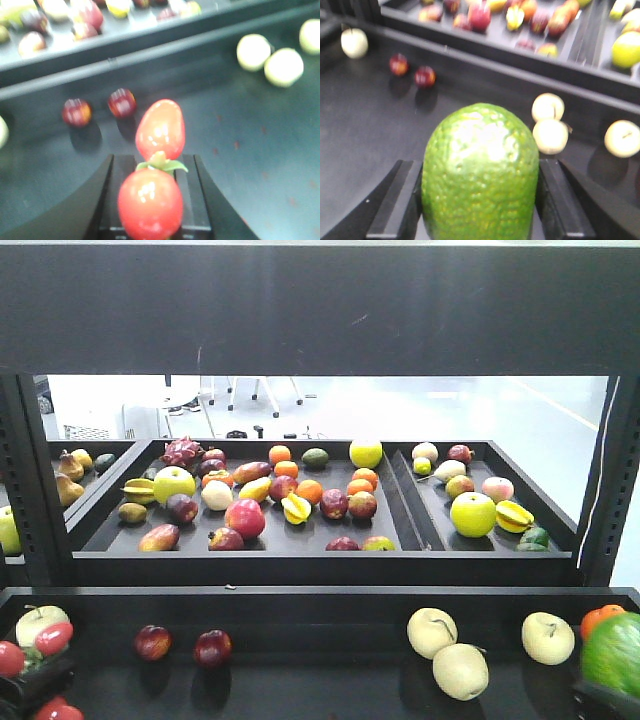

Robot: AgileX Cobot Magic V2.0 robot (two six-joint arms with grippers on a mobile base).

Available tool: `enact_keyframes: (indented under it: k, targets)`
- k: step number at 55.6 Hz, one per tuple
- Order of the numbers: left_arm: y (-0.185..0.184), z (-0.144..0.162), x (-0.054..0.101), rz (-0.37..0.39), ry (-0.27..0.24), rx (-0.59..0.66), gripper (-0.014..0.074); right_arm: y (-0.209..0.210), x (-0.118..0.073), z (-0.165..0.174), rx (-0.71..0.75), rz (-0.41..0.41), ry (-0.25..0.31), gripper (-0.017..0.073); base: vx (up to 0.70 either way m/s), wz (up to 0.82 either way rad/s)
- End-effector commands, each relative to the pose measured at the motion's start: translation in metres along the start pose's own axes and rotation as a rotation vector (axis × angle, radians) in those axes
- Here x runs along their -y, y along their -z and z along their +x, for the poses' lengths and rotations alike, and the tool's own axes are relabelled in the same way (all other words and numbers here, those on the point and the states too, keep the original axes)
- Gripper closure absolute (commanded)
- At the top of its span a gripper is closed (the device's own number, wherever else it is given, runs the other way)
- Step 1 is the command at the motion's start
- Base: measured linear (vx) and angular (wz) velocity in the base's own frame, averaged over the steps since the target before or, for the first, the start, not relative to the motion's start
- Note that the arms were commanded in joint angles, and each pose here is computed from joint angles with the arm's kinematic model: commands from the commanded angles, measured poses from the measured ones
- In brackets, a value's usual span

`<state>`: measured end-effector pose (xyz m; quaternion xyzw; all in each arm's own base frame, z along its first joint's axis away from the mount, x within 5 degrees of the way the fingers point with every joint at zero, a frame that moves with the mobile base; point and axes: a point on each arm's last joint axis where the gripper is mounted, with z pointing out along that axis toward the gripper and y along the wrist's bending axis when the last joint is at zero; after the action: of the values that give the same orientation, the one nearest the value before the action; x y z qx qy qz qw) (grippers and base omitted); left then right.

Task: Pick snacks and fruit into basket
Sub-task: 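Lift the strawberries and lime up from the tray with both grippers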

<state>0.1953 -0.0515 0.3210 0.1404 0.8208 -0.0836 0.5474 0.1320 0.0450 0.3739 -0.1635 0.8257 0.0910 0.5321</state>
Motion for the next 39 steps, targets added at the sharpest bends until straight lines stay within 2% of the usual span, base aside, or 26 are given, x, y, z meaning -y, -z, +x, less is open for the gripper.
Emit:
enact_keyframes:
  k: [1,13,25,39]
  targets:
    - [0.018,-0.021,-0.003,-0.041,0.017,0.158,0.0599,0.013,0.002,-0.01,0.186,0.03,-0.003,0.0568,0.0,0.0]
    - [0.041,-0.018,-0.001,-0.053,0.012,0.236,0.0599,0.015,0.001,-0.002,0.174,0.028,-0.003,0.0568,0.0,0.0]
    - [0.053,0.001,0.001,-0.057,0.012,0.248,0.0599,0.015,0.001,-0.002,0.173,0.028,-0.003,0.0568,0.0,0.0]
    - [0.057,0.002,0.002,-0.051,0.01,0.25,0.0599,0.015,0.001,-0.002,0.173,0.028,-0.003,0.0568,0.0,0.0]
